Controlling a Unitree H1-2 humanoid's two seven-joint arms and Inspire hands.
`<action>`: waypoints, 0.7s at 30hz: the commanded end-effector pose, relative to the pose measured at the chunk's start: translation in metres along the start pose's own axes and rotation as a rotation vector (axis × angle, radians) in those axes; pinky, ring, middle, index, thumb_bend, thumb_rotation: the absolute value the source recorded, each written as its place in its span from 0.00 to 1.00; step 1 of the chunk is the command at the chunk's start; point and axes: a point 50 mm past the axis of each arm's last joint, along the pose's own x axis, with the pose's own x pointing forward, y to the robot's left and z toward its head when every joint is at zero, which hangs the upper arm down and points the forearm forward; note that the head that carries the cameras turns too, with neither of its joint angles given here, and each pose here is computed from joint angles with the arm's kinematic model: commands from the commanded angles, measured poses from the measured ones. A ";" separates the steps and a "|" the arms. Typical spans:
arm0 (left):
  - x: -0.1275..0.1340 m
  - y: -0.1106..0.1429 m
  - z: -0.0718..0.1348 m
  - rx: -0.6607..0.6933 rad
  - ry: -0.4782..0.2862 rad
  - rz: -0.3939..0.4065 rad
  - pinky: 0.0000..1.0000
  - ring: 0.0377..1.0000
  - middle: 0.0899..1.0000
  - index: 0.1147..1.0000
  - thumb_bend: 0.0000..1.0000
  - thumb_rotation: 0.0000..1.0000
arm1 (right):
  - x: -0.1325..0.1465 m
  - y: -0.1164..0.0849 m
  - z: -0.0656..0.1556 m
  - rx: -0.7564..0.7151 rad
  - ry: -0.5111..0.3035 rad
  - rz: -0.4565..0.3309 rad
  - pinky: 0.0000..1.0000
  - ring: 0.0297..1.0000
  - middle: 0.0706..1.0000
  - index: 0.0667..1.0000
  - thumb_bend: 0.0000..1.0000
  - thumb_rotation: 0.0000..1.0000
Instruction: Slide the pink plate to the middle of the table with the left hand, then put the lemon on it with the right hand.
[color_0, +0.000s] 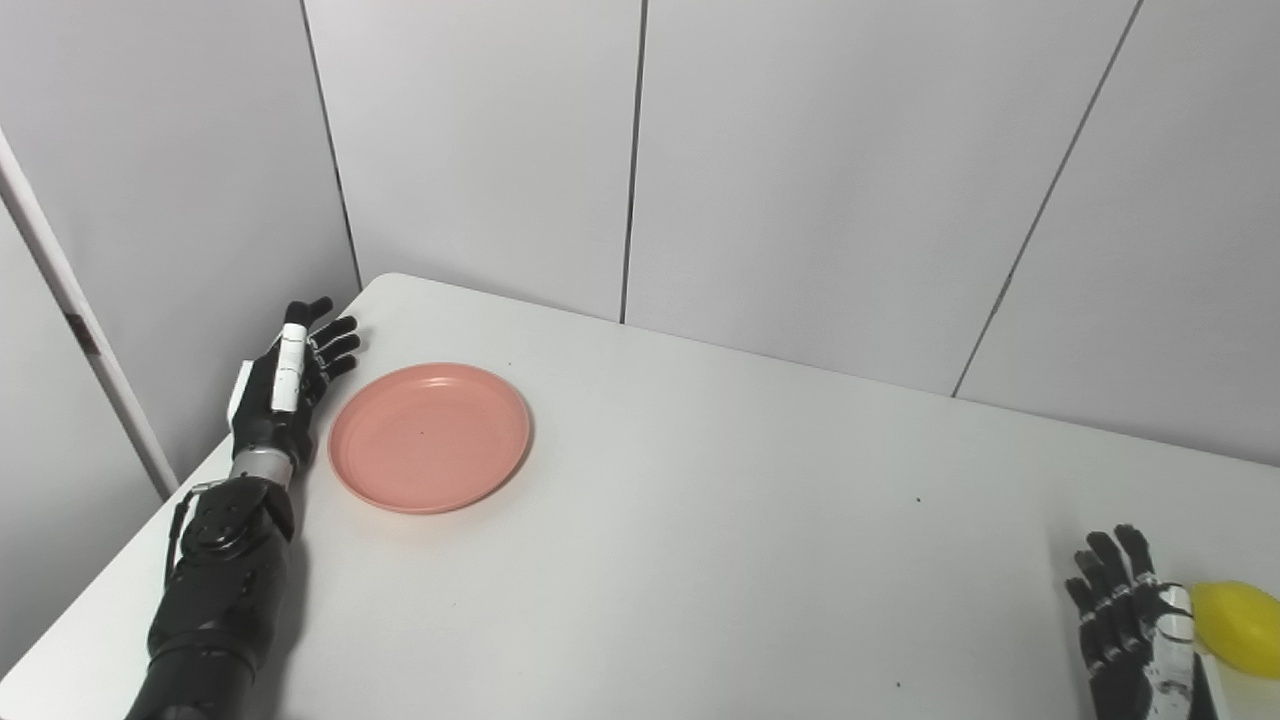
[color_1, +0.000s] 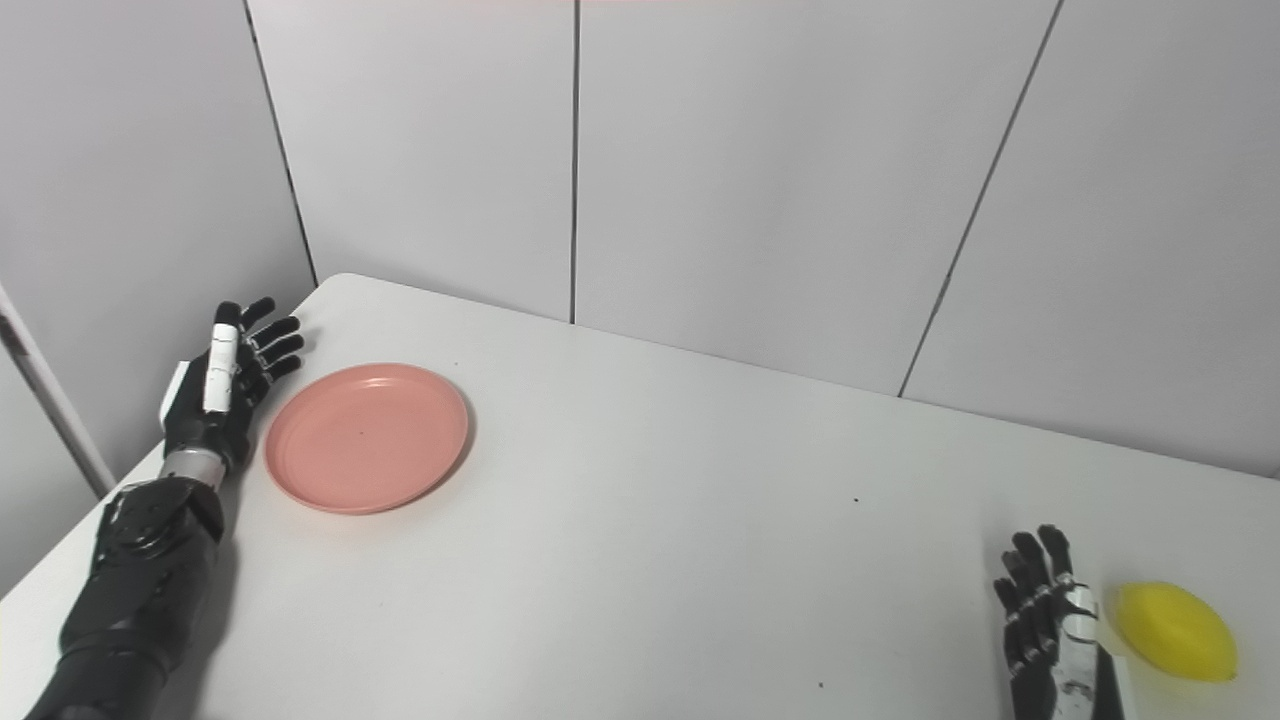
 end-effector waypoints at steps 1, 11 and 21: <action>-0.001 -0.003 0.000 -0.010 0.015 -0.017 0.82 0.79 0.76 0.82 0.97 0.90 | -0.026 0.004 -0.034 0.052 0.122 -0.031 1.00 0.97 0.94 0.96 0.69 1.00; -0.011 -0.018 0.003 0.008 0.037 -0.053 0.80 0.78 0.77 0.81 0.91 0.93 | -0.026 0.004 -0.034 0.059 0.119 -0.036 1.00 0.96 0.94 0.96 0.70 1.00; -0.016 -0.026 0.007 -0.002 0.046 -0.073 0.81 0.78 0.76 0.80 0.90 0.93 | -0.026 0.006 -0.033 0.057 0.120 -0.031 1.00 0.97 0.95 0.96 0.69 1.00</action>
